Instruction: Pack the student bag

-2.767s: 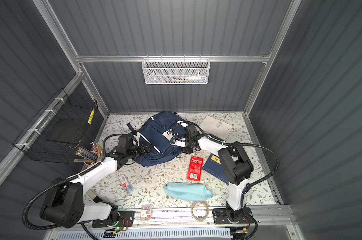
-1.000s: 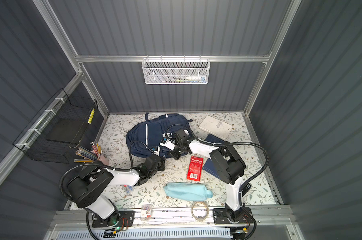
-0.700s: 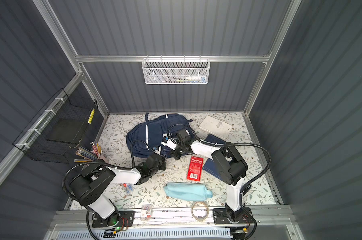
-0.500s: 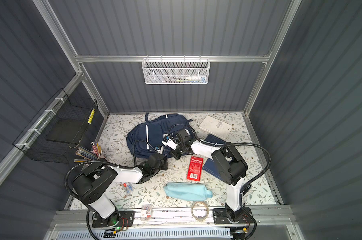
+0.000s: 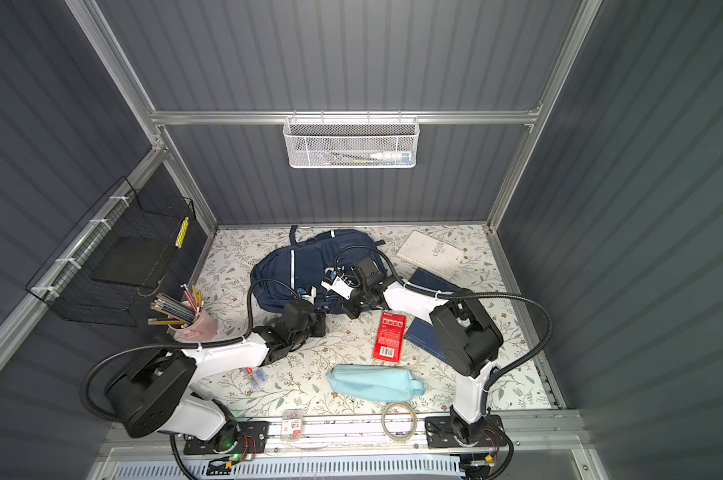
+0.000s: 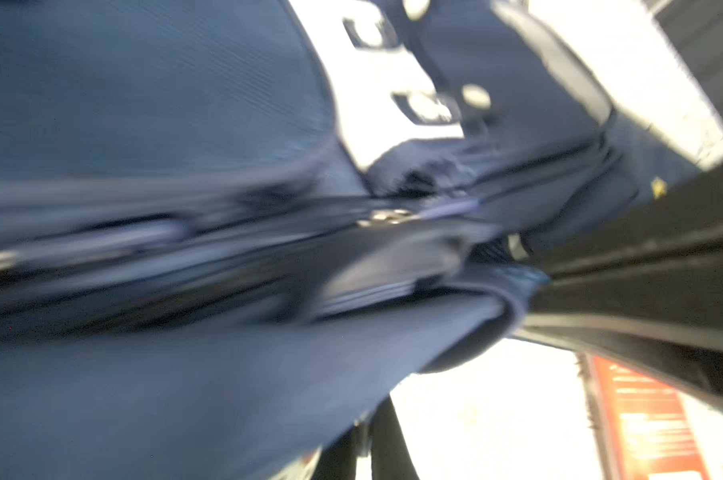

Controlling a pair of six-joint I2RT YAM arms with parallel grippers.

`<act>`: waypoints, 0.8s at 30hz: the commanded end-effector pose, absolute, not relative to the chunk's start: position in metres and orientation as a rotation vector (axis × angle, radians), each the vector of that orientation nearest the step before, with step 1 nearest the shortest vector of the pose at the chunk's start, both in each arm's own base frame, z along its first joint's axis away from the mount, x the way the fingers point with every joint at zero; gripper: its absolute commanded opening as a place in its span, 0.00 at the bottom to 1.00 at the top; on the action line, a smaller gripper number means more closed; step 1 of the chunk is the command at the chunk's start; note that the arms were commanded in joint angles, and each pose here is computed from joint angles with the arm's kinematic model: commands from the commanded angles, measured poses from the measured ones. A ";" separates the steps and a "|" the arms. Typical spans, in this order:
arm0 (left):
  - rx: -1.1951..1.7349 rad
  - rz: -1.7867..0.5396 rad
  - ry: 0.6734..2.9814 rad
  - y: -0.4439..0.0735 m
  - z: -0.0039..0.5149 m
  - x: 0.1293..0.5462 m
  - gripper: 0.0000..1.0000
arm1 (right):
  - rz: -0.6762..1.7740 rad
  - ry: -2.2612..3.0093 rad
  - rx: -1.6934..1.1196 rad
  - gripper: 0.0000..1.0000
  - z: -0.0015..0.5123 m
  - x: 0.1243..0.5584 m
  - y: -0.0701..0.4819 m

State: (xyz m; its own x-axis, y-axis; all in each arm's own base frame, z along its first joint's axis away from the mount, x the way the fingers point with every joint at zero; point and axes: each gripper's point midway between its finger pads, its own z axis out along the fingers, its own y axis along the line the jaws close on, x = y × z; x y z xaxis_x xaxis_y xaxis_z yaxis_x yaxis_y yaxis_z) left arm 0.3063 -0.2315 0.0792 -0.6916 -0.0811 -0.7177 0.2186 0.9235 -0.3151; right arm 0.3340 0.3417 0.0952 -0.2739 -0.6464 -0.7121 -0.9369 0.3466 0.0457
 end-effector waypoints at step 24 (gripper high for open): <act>-0.090 -0.408 2.309 -0.110 0.122 0.319 0.00 | 0.410 2.051 -1.216 0.00 0.121 0.383 0.253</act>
State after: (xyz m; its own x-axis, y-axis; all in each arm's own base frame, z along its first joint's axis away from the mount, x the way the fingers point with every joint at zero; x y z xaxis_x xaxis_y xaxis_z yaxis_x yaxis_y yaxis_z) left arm 0.3112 -0.1540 0.1309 -0.6982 -0.1466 -0.7007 0.2098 0.8939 -0.3961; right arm 0.3569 0.3063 0.1284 -0.1755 -0.6063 -0.7756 -0.9390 0.3397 -0.0531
